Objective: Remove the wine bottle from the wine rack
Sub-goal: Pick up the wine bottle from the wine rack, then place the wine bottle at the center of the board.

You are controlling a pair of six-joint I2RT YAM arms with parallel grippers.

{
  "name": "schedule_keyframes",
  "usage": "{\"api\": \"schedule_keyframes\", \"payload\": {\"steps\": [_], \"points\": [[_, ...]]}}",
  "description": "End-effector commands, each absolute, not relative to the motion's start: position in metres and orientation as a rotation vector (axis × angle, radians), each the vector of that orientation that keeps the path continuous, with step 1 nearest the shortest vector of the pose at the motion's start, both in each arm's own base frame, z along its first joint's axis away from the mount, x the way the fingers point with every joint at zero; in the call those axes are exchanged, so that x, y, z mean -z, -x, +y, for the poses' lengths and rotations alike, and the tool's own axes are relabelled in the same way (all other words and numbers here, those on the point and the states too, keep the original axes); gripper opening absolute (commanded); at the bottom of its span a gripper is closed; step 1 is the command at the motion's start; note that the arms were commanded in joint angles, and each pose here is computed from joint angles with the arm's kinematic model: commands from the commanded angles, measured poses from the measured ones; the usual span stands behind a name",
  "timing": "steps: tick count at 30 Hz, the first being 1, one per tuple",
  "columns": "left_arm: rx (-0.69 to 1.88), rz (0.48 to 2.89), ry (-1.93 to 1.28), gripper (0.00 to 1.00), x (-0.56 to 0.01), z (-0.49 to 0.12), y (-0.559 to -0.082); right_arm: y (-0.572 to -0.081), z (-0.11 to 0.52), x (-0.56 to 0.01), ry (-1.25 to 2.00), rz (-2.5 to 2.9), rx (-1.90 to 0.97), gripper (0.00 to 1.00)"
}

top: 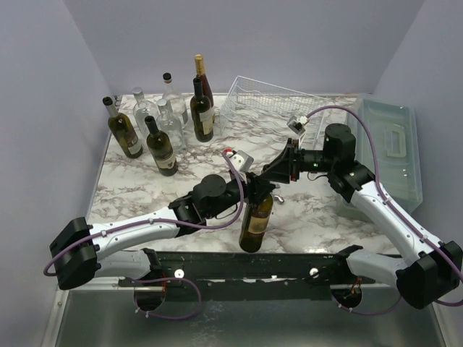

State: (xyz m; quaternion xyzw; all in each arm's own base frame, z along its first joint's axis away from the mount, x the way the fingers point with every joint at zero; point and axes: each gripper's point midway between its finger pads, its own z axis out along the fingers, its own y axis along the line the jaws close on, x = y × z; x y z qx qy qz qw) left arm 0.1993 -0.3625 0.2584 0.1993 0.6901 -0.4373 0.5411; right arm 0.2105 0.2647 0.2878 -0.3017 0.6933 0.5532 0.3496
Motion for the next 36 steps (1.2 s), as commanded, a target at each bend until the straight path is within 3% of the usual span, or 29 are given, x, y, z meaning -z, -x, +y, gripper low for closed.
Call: {"api": "schedule_keyframes", "payload": {"steps": [1,4,5,10,12,16,22,36], "points": [[0.971,1.682,-0.534,0.33,-0.253,-0.362,-0.203,-0.204,0.265,-0.297,0.792,1.764,-1.446,0.00],[0.975,1.684,-0.571,0.01,-0.254,-0.365,-0.199,-0.205,0.264,-0.297,0.794,1.762,-1.434,0.00],[0.978,1.686,-0.580,0.00,-0.255,-0.365,-0.198,-0.205,0.264,-0.296,0.795,1.762,-1.430,0.00],[0.979,1.703,-0.584,0.00,-0.258,-0.362,-0.196,-0.203,0.263,-0.295,0.812,1.748,-1.417,0.02],[0.979,1.701,-0.579,0.00,-0.259,-0.360,-0.195,-0.203,0.262,-0.293,0.819,1.744,-1.411,0.11],[0.984,1.692,-0.560,0.00,-0.264,-0.354,-0.195,-0.200,0.261,-0.292,0.832,1.728,-1.409,0.40],[0.978,1.680,-0.518,0.00,-0.267,-0.341,-0.195,-0.192,0.260,-0.301,0.863,1.687,-1.420,0.63],[0.874,1.646,-0.375,0.00,-0.278,-0.288,-0.215,-0.183,0.228,-0.315,0.969,1.546,-1.437,0.79]]}}
